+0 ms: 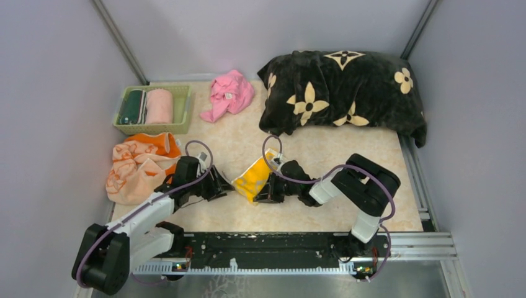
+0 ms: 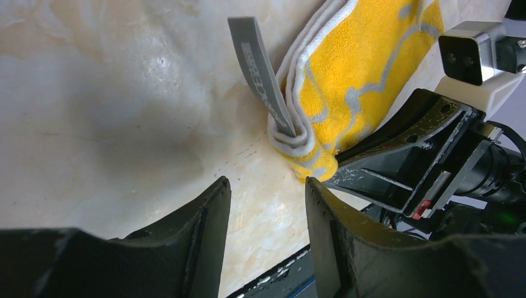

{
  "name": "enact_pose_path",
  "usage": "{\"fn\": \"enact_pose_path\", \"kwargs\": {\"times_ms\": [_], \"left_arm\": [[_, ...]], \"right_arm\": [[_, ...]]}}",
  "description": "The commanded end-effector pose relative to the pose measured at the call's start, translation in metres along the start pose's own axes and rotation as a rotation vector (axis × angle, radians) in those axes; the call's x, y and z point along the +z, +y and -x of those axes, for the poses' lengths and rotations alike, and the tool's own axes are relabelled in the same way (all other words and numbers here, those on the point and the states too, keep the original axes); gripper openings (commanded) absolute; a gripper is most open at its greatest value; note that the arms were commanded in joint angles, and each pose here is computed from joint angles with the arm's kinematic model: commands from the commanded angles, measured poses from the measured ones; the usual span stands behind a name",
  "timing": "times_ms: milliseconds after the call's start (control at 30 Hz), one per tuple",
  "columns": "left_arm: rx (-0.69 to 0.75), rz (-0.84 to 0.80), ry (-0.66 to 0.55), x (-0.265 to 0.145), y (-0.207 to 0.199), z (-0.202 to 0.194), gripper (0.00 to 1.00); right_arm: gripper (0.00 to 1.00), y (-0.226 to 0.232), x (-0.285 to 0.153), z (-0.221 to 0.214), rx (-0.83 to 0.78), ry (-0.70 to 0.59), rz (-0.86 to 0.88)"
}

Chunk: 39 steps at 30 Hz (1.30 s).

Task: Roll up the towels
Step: Roll the towel at the center of the board.

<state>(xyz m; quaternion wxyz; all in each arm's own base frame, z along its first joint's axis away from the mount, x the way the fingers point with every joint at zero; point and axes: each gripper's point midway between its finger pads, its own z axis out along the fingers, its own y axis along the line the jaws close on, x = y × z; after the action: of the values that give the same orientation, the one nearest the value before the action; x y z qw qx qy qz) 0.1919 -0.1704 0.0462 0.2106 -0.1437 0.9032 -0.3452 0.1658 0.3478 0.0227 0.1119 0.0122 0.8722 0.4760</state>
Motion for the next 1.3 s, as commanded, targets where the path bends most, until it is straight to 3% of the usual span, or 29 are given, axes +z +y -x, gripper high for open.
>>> {"fn": "enact_pose_path", "kwargs": {"times_ms": [0, 300, 467, 700, 867, 1033, 1267], "left_arm": [[0.011, -0.075, 0.01, 0.008, -0.013, 0.004, 0.54], [-0.009, -0.025, 0.014, 0.029, -0.001, 0.009, 0.5], [-0.034, 0.024, 0.026, 0.038, 0.011, 0.008, 0.49], [-0.05, 0.072, 0.049, 0.045, 0.024, 0.002, 0.48], [-0.056, 0.099, 0.067, 0.05, 0.029, -0.003, 0.47], [-0.071, 0.125, 0.075, 0.052, 0.035, -0.007, 0.46], [-0.08, 0.138, 0.077, 0.051, 0.039, -0.009, 0.45]], "right_arm": [[0.0, 0.007, -0.001, 0.007, 0.028, -0.024, 0.059], [0.01, 0.005, 0.0, 0.011, -0.028, -0.021, 0.021], [0.13, 0.007, -0.005, 0.016, -0.102, -0.016, -0.033], [0.29, 0.033, -0.027, 0.031, -0.328, -0.054, -0.155], [0.3, 0.052, -0.039, 0.035, -0.565, -0.08, -0.283], [0.3, 0.081, -0.029, 0.023, -0.763, -0.074, -0.274], [0.3, 0.07, -0.006, 0.017, -0.897, -0.057, -0.377]]}}
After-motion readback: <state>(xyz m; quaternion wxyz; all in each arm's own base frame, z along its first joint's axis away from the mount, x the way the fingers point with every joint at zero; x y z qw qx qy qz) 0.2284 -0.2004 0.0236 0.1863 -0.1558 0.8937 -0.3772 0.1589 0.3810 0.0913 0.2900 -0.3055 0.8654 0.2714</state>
